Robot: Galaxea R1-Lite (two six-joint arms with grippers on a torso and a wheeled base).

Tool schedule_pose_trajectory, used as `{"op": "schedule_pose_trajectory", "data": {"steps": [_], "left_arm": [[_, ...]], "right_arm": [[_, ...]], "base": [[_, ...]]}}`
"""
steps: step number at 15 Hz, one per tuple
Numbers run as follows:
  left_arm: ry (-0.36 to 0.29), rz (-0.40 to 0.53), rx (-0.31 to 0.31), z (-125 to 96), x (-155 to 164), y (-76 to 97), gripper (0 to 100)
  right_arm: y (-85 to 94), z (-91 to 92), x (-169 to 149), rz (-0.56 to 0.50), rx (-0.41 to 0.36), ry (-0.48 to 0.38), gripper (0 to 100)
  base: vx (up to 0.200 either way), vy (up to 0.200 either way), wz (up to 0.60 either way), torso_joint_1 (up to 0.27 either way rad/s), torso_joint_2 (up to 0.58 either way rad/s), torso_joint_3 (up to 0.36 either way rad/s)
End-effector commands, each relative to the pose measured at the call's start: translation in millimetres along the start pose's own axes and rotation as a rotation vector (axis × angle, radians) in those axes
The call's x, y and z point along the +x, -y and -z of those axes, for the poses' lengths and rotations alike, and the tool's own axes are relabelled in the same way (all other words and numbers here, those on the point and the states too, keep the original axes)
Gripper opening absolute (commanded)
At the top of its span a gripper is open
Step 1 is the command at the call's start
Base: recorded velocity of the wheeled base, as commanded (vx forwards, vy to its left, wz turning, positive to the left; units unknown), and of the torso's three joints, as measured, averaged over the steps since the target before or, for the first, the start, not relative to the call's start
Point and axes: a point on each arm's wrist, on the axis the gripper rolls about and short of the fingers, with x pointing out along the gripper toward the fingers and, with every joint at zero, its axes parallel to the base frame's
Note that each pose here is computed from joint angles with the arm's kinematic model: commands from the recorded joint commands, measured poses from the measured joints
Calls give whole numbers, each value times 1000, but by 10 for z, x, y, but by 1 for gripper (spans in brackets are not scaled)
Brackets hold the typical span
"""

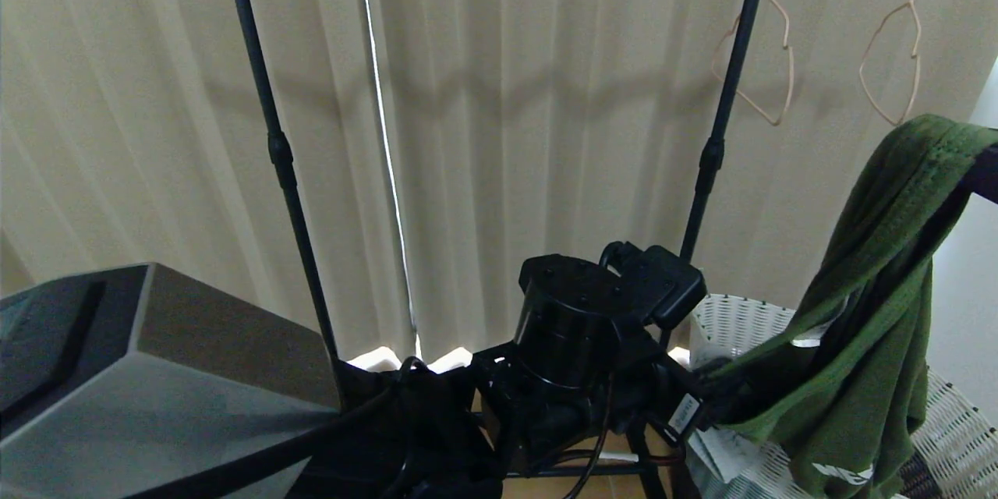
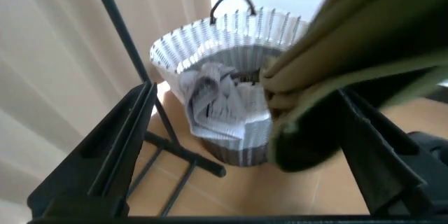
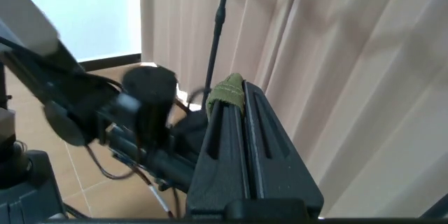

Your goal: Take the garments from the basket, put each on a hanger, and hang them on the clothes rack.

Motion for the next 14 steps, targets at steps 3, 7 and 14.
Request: {"op": "schedule_pose_trajectory", "data": {"steps": [3,7,14], "left_arm": [[-1,-2,11,30,-84,-9,0],[130,-103,95,-6,-654,-190,0],[113,-315,78,-625,-1886,-662,0]], "right_arm": [[3,-18,-22,5,-2,9,0],[105,2,-21,84,-5,-4,0],[192,-88,84,132,-14,5,0]], "base": [[0,0,0,0,0,0],[0,0,0,0,0,0],[0,0,0,0,0,0]]}}
